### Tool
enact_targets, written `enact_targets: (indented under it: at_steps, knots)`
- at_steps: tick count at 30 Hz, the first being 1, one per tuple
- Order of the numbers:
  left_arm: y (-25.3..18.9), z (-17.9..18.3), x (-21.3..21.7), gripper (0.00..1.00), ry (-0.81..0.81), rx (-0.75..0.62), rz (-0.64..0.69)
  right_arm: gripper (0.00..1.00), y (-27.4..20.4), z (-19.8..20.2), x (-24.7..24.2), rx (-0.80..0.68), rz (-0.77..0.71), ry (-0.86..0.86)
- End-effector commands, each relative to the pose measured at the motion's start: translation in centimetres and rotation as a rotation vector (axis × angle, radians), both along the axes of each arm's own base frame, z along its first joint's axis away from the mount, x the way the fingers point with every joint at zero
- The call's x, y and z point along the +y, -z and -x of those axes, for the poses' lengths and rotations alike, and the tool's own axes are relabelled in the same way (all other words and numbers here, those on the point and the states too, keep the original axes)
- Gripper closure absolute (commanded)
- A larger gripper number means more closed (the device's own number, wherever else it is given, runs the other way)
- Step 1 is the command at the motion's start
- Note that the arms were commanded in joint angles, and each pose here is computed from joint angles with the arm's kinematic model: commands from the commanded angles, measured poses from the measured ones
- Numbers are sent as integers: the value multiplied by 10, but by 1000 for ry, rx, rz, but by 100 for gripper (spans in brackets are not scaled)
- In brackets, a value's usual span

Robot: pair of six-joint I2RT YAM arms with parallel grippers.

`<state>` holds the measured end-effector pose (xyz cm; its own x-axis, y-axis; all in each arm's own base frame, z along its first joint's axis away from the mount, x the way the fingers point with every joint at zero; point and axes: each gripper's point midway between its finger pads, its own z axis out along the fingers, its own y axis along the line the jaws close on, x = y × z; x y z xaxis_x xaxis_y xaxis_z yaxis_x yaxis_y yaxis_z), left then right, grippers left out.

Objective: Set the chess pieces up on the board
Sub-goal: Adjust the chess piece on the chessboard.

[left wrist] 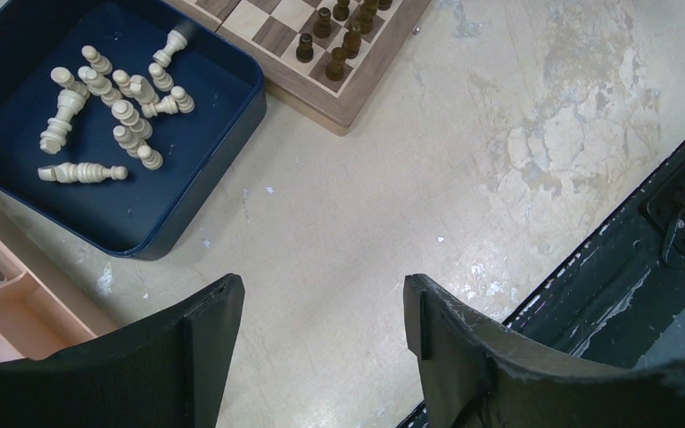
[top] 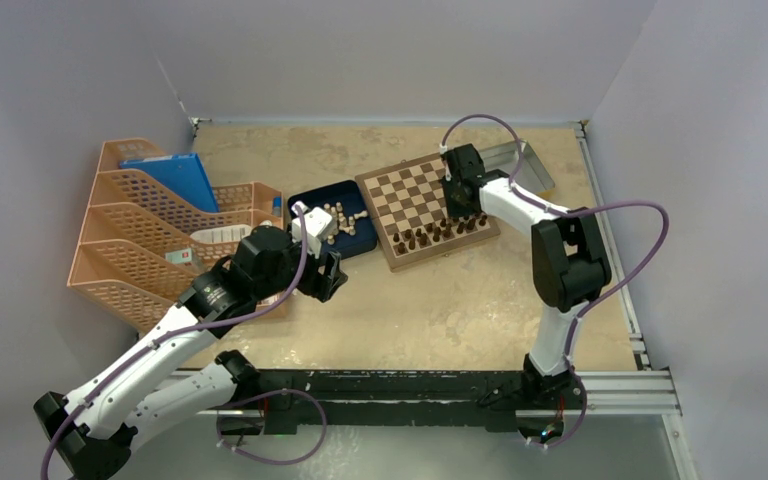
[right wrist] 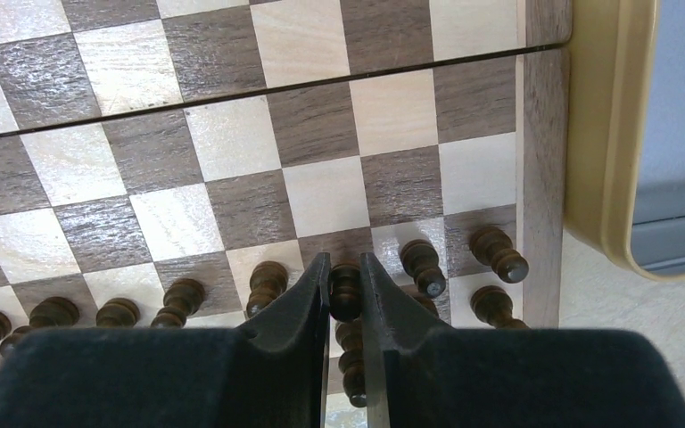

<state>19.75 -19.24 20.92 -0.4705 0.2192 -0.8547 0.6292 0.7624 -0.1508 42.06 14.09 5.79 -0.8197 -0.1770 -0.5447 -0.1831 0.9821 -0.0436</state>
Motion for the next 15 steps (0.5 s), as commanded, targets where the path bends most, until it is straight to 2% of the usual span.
enact_targets:
  at_steps: [1, 15]
  knots:
    - [-13, -5, -2, 34, 0, -40, 24, 82, -14, -17, 5, -51, -27, 10]
    - [-12, -6, -2, 34, -1, -40, 19, 73, -5, -17, 9, -27, -36, -3]
